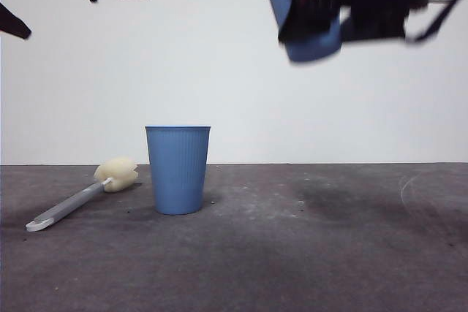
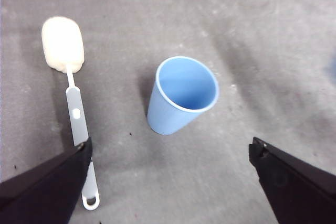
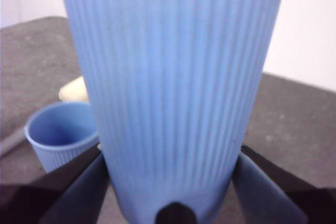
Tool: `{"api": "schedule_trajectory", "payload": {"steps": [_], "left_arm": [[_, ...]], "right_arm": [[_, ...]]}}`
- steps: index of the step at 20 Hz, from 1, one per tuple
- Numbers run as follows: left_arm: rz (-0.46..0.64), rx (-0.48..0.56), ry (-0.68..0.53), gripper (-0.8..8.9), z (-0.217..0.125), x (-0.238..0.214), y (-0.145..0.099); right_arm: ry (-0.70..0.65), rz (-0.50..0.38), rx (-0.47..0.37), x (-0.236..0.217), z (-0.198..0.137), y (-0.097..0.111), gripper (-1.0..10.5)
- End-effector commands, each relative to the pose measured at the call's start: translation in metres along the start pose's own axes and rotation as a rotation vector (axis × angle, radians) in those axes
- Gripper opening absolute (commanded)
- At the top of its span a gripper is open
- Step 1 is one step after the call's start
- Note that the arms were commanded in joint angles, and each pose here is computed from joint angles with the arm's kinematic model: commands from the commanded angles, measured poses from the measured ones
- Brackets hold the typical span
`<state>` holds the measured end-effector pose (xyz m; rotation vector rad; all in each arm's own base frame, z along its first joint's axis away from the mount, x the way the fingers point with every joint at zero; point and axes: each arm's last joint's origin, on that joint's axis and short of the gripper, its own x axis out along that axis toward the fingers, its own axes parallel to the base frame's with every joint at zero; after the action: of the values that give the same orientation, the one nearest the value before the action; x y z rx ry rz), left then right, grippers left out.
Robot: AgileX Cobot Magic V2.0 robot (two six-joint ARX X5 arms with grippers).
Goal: Pick up the cup brush,pick up the cup,insert the brush into the cup,clean the cup,put the cup brush back,put the cup back to the fixed position on the table
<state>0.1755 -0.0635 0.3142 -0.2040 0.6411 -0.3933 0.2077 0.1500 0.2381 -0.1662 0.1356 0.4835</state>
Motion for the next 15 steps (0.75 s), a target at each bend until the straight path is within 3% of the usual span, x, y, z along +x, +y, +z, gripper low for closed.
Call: {"api": "schedule_trajectory", "payload": {"steps": [1, 6, 12, 15], "left_arm": [[-0.012, 0.010, 0.005, 5.03, -0.004, -0.008, -0.001], [-0.022, 0.015, -0.006, 5.03, -0.005, -0.013, -0.002], [-0.022, 0.035, -0.007, 5.03, -0.005, -0.013, -0.002], [-0.021, 0.042, -0.006, 5.03, -0.005, -0.013, -0.002]], "right_arm": [[0.027, 0.018, 0.033, 0.019, -0.026, 0.000, -0.1], [0.072, 0.012, 0.048, 0.053, -0.069, 0.003, -0.1], [0.100, -0.033, 0.111, 0.072, -0.104, -0.020, -0.1], [0.099, -0.008, 0.128, 0.077, -0.111, -0.025, -0.1]]}}
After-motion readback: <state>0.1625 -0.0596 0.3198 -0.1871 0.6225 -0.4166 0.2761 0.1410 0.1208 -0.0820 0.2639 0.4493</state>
